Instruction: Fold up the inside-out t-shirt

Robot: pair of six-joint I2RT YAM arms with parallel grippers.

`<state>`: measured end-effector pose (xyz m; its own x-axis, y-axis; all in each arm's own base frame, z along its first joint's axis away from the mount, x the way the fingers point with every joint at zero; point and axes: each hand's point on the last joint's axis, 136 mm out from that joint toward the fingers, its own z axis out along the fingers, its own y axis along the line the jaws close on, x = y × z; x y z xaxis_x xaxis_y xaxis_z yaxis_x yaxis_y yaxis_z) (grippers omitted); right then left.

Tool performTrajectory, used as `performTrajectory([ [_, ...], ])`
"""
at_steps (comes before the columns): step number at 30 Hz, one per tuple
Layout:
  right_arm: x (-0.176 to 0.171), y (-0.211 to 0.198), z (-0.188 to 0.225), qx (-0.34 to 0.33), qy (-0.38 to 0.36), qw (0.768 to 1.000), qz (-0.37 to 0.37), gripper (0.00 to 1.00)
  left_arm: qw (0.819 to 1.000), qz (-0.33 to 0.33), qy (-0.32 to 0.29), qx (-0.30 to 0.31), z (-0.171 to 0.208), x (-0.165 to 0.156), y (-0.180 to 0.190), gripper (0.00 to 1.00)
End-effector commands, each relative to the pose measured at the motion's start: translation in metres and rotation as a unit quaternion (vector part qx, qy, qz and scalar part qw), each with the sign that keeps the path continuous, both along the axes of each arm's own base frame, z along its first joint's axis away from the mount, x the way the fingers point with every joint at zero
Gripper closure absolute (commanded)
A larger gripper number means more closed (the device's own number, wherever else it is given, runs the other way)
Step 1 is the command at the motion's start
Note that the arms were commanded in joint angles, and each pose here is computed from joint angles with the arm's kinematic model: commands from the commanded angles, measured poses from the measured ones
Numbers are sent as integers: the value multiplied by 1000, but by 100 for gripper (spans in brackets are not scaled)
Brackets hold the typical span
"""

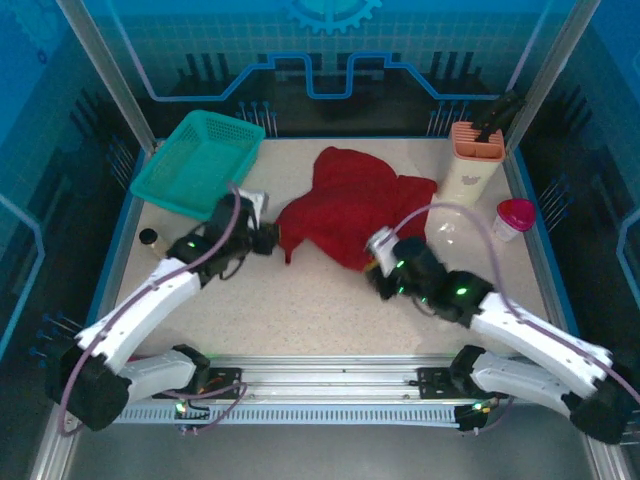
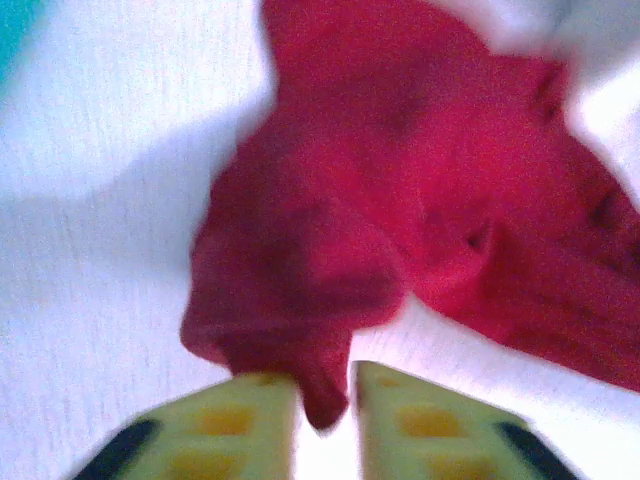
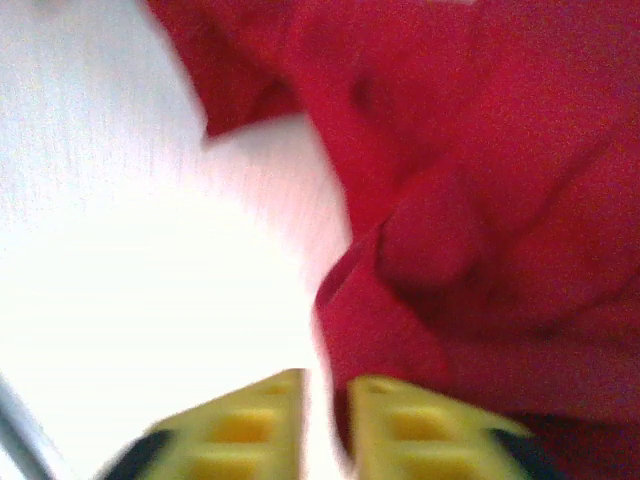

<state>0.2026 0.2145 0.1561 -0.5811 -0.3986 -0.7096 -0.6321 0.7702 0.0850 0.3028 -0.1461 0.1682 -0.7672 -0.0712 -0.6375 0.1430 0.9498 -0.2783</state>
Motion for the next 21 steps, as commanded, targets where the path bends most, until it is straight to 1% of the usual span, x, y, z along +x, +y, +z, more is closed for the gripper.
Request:
performTrajectory([
  [1,-48,38,-25,40,85,993,76,58,995,52,53,-61,-23,-7,-1,34],
  [2,-50,42,-26,36,92,992,80,54,994,70,69,-50,-28,-10,6,32],
  [4,-34,36,-16,35,88,994,54,50,991,93,79,-45,-25,-11,13,32],
  [7,17,4,-1,83,98,990,-51,41,988,114,77,-68,-11,-11,13,32],
  [9,53,-26,-2,132,122,976,-126,40,986,96,86,-107,-10,-8,-5,32],
  [10,65,-36,-6,143,130,969,-152,40,985,92,93,-114,-14,-5,-12,32],
  [12,80,-44,-22,146,157,961,-176,44,985,80,111,-109,-28,1,-28,31],
  [13,80,-42,-31,142,174,959,-174,45,984,79,119,-103,-36,3,-32,31],
  [15,69,-27,-52,131,219,955,-150,45,981,94,139,-96,-55,8,-36,31],
  [18,43,-17,-89,65,258,953,-143,44,979,128,142,-70,-84,20,-28,34],
  [19,36,-17,-99,49,265,952,-144,46,978,139,145,-63,-92,23,-24,35],
  [21,17,-9,-117,38,288,949,-124,70,972,150,168,-60,-109,31,-23,36],
])
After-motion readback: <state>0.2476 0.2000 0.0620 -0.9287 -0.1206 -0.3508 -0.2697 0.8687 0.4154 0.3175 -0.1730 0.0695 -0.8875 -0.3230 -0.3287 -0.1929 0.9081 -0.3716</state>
